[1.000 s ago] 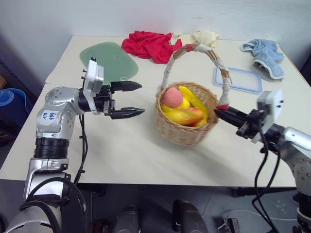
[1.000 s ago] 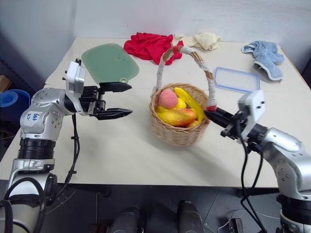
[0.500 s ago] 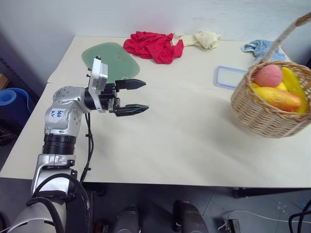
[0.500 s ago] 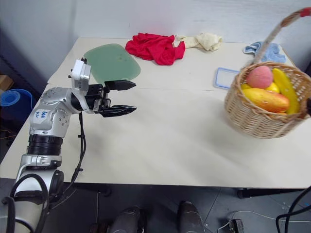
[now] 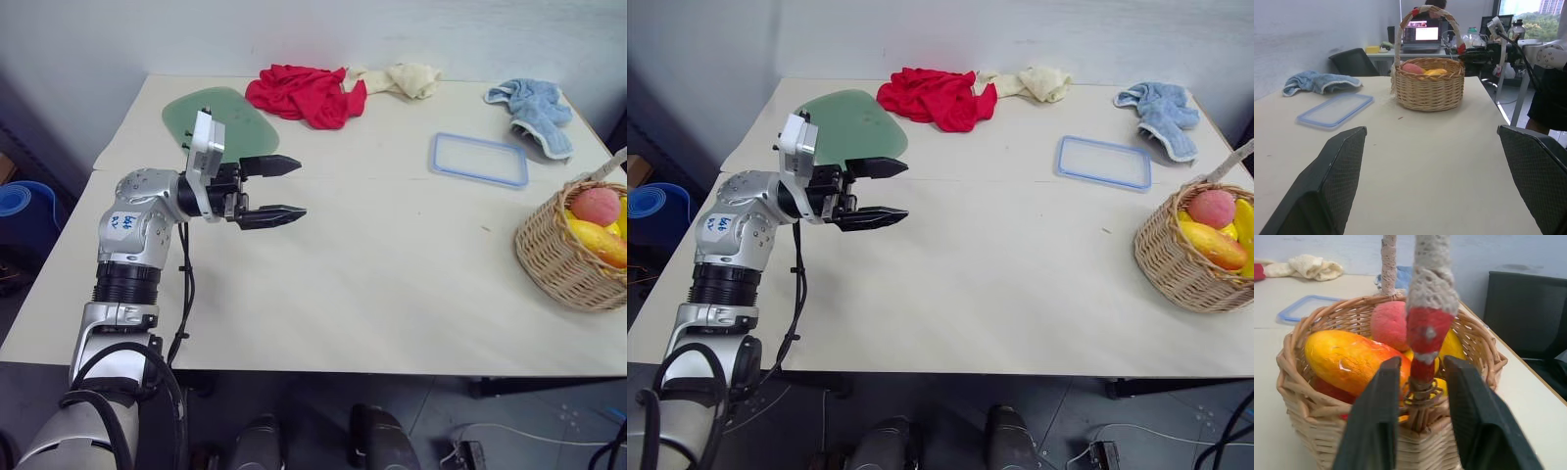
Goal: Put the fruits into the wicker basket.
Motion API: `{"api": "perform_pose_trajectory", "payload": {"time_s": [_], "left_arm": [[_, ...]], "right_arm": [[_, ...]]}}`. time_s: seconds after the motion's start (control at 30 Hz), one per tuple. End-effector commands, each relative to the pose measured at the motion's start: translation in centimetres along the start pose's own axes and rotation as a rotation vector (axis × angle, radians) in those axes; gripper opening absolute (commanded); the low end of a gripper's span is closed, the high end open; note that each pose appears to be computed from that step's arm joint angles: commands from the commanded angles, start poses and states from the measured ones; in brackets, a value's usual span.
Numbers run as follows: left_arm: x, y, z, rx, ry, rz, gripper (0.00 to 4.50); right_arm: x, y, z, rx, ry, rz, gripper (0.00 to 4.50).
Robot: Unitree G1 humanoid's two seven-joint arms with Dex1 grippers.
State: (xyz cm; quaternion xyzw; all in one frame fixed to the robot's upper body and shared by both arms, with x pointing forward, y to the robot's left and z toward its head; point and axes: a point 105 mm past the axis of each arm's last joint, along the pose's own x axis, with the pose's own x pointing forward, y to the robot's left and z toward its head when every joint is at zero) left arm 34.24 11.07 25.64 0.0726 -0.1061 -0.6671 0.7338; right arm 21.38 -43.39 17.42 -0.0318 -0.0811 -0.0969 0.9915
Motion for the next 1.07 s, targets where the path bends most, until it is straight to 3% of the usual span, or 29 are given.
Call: {"api": "perform_pose_trajectory", "payload": {"time_s": [0.03,0.1,0.2,0.33,0.5,0.63,0.8,0.9,1.07], "left_arm": [[-1.1,-0.1,0.6,0.019,-0.005,0.021,4.5],[-1.7,-0.2,0.2,-0.015,-0.007,0.041,4.5],[-2.9,-0.2,-0.6,-0.07,-0.005,0.104,4.5],[-6.0,-1.4,-4.9,-0.073,0.18,0.202,4.5],[-9.9,-4.1,-8.7,-0.077,0.326,0.315,4.5],[-11.3,-7.4,-10.8,-0.102,0.391,0.361,4.5],[-10.2,-9.1,-11.5,-0.076,0.367,0.461,4.5],[-9.5,-9.1,-11.5,-0.04,0.357,0.517,4.5],[-9.8,-8.0,-11.1,0.055,0.367,0.628,4.5]], "right_arm": [[-2.7,-0.7,2.7,-0.129,-0.037,0.012,2.77],[-4.4,-0.3,3.9,-0.163,-0.061,0.045,3.44],[-6.5,-0.1,4.3,-0.19,0.019,0.103,4.47],[-9.3,1.8,2.5,-0.285,0.211,0.29,4.47],[-11.9,10.1,-2.4,-0.398,0.332,0.819,4.47],[-9.1,15.8,-3.2,-0.246,0.18,0.982,4.47],[-3.9,21.7,-4.2,-0.246,0.024,1.14,4.47],[-0.7,23.1,-4.3,-0.279,-0.055,1.133,4.47],[1.6,23.2,-4.3,-0.304,-0.108,1.059,4.47]]}}
